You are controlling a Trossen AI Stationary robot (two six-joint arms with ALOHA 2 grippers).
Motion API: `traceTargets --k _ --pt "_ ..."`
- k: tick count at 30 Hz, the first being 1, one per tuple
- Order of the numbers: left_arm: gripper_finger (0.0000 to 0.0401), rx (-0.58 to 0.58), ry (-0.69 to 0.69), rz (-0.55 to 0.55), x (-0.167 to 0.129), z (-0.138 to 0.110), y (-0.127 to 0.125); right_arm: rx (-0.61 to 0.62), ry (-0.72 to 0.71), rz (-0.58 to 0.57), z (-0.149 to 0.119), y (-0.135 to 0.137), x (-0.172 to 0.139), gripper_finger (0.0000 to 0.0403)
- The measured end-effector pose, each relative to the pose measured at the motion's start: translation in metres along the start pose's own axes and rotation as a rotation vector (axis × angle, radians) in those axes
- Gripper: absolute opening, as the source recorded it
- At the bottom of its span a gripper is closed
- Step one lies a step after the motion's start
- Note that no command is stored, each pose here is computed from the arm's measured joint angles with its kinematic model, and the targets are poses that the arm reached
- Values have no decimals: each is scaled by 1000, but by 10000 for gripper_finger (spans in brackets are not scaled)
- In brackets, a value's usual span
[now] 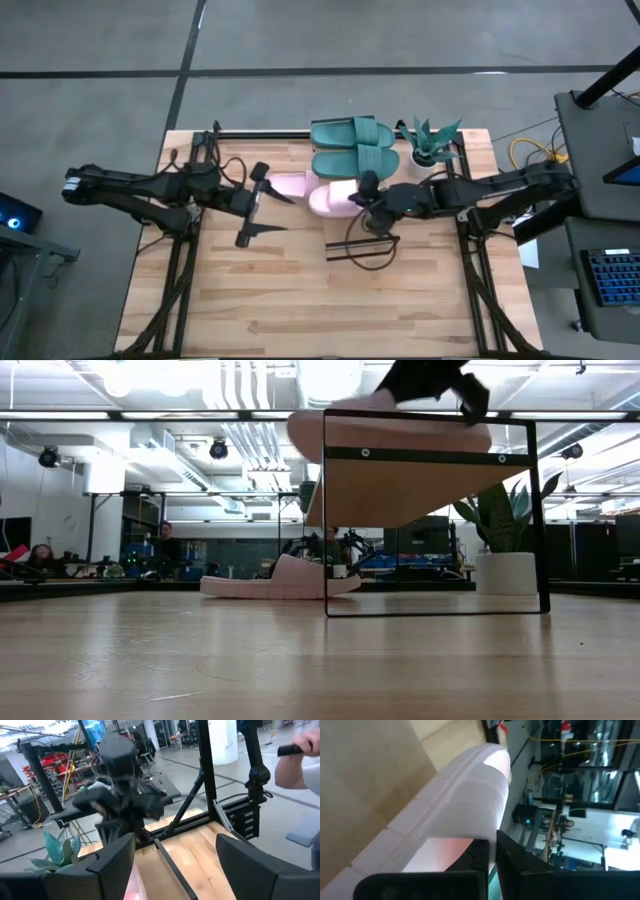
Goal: Pick and place slides into the shelf
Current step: Put the bottom pink slide on the shelf
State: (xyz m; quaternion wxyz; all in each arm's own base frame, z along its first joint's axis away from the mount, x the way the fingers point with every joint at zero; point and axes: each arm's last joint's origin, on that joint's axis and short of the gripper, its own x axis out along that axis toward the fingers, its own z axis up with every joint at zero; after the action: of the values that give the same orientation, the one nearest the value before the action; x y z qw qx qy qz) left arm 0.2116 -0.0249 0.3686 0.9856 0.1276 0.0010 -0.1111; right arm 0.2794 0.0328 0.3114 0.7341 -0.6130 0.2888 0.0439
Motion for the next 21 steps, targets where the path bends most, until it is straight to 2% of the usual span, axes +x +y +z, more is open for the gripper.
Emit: traceTargets --k 6,21 --pt "263 -20 11 -2 -10 1 -1 -36 28 30 1 4 14 9" --pt "263 -29 77 -17 -8 -20 -6 -102 102 53 -20 6 24 9"
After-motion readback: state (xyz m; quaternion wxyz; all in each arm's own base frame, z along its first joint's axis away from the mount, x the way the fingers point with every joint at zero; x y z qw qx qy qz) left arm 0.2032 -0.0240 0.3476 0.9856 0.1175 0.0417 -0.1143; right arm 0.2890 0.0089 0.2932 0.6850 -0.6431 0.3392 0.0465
